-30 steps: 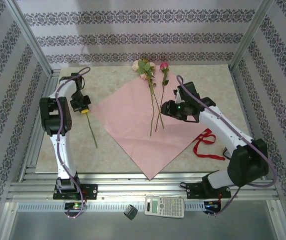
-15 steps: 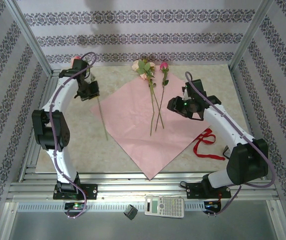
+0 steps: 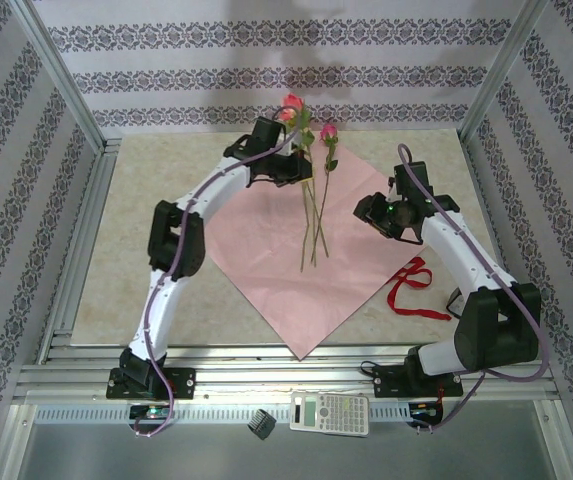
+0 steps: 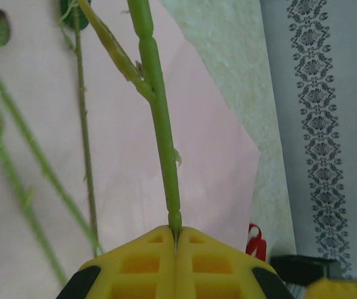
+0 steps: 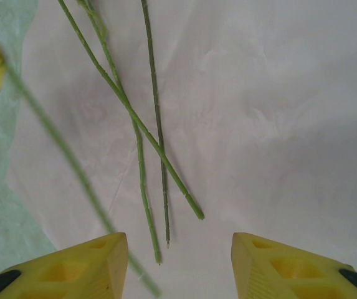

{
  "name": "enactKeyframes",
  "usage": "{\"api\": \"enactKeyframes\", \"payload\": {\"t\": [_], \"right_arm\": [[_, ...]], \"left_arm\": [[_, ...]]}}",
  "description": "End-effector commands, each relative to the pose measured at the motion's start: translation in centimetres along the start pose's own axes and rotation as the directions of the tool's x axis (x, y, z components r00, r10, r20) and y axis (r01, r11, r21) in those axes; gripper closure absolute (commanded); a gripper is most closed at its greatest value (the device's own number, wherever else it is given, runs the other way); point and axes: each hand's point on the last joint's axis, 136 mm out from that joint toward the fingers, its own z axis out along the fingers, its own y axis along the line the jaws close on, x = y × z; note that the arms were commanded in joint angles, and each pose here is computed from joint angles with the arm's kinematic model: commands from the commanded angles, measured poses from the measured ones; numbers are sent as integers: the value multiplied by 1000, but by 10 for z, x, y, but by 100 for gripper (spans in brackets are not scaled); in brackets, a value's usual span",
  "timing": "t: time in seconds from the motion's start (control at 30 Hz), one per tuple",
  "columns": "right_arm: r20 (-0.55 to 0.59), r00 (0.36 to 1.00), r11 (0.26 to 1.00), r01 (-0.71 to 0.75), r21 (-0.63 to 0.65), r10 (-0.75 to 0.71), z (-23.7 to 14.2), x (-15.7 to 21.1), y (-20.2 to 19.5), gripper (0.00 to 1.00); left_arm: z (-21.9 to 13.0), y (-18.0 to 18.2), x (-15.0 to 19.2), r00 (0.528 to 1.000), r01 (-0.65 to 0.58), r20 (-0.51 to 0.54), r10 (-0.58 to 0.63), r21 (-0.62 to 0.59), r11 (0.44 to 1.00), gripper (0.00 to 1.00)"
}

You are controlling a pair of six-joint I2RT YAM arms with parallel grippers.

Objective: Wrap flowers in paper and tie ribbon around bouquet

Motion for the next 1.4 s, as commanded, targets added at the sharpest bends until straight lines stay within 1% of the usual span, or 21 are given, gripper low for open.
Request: {"api": "enactKeyframes", "payload": {"t": [0.0, 0.1, 0.2, 0.23, 0.27, 0.3, 0.33, 0.4, 0.47, 0.53, 0.6, 0.67, 0.77, 0.87, 1.03, 1.1, 1.2, 1.37], "right_arm": [[-3, 1000, 999, -27, -24, 27, -6, 2, 0, 52], [-7, 999, 999, -32, -22, 32, -4, 1, -4, 52], [-24, 999, 999, -38, -15, 38, 2, 1, -8, 52], [-34, 998, 999, -44, -12, 44, 5, 2, -9, 52], [-44, 998, 999, -48, -13, 48, 8, 3, -10, 51], [-56, 997, 999, -50, -13, 50, 12, 4, -11, 51], [-66, 996, 998, -54, -10, 53, 16, 4, -12, 51], [-85, 995, 999, -52, 7, 53, 24, 6, -17, 51], [-100, 994, 998, -50, 29, 53, 32, 8, -23, 51], [-114, 993, 998, -36, 50, 41, 40, 9, -27, 51], [-138, 990, 998, -26, 62, 34, 51, 10, -27, 51], [-164, 986, 997, -11, 73, 23, 63, 12, -24, 51], [-205, 979, 995, 13, 101, 8, 83, 15, -22, 51], [-244, 970, 990, 42, 132, -8, 101, 20, -20, 52], [-270, 963, 983, 73, 166, -26, 120, 29, -17, 53], [-289, 957, 981, 88, 173, -35, 127, 36, -16, 53], [-327, 943, 976, 120, 180, -55, 137, 50, -14, 53], [-381, 921, 970, 160, 185, -79, 146, 75, -15, 54]], "left_arm": [[16, -11, -22, 999, -7, 34, 4, 85, 996, 100], [38, 2, -16, 1000, 0, -4, 0, 82, 997, 100], [49, 25, -4, 999, 11, -42, -10, 31, 999, 100], [50, 31, 1, 998, 11, -56, -10, 9, 1000, 89], [51, 38, 5, 998, 10, -68, -11, -21, 1000, 72], [48, 43, 8, 997, 11, -75, -15, -55, 998, 58], [44, 44, 9, 997, 9, -76, -15, -77, 997, 50], [27, 35, 4, 998, -5, -60, -2, -114, 993, 44], [6, 27, 2, 999, -11, -37, 5, -168, 986, 43], [-17, 27, 4, 1000, 1, -17, -5, -219, 976, 44], [-34, 36, 11, 999, 52, 3, -53, -220, 974, 44], [-44, 54, 21, 993, 115, 18, -114, -215, 970, 46], [-53, 91, 40, 976, 217, 18, -218, -231, 949, 51], [-60, 117, 50, 959, 281, 43, -279, -230, 932, 55], [-61, 143, 67, 943, 329, 38, -332, -284, 901, 61], [-60, 157, 80, 931, 353, 34, -362, -331, 875, 66], [-64, 178, 100, 907, 405, 46, -420, -378, 833, 69], [-86, 197, 129, 877, 462, 84, -473, -419, 782, 70]]}}
